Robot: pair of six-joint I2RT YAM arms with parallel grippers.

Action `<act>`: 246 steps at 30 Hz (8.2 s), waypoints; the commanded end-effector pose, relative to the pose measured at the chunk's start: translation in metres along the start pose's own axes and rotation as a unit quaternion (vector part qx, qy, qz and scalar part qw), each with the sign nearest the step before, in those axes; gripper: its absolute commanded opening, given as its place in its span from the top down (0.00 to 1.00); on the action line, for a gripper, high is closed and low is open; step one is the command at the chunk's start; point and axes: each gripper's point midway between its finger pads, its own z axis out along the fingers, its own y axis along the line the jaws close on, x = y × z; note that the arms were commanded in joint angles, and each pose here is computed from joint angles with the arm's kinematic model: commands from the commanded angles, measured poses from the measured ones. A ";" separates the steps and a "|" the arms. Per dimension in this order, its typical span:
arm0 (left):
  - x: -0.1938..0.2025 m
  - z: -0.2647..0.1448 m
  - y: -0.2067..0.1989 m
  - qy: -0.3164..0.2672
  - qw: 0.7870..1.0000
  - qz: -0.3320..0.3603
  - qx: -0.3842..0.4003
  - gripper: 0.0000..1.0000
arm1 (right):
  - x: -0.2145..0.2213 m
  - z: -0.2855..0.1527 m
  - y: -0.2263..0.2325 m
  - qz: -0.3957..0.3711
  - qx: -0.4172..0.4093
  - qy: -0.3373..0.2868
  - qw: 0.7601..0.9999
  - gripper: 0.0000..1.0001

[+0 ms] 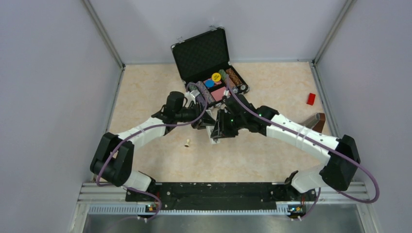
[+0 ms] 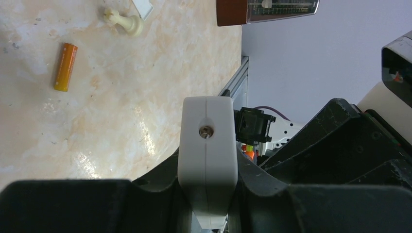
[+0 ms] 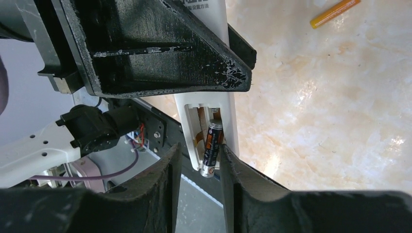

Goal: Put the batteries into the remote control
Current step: Load the battery into the remote control.

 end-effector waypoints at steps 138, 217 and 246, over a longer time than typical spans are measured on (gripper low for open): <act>-0.024 -0.076 -0.193 -0.160 0.959 0.046 0.227 1.00 | -0.053 -0.056 -0.003 0.324 -0.197 -0.235 0.895 0.71; 0.026 -0.079 -0.187 -0.049 0.922 0.323 0.207 1.00 | -0.034 -0.129 0.077 -0.261 -0.275 -0.185 0.907 0.25; 0.035 -0.079 -0.182 -0.019 0.923 0.322 0.211 1.00 | -0.021 -0.117 0.080 -0.251 -0.297 -0.133 0.912 0.71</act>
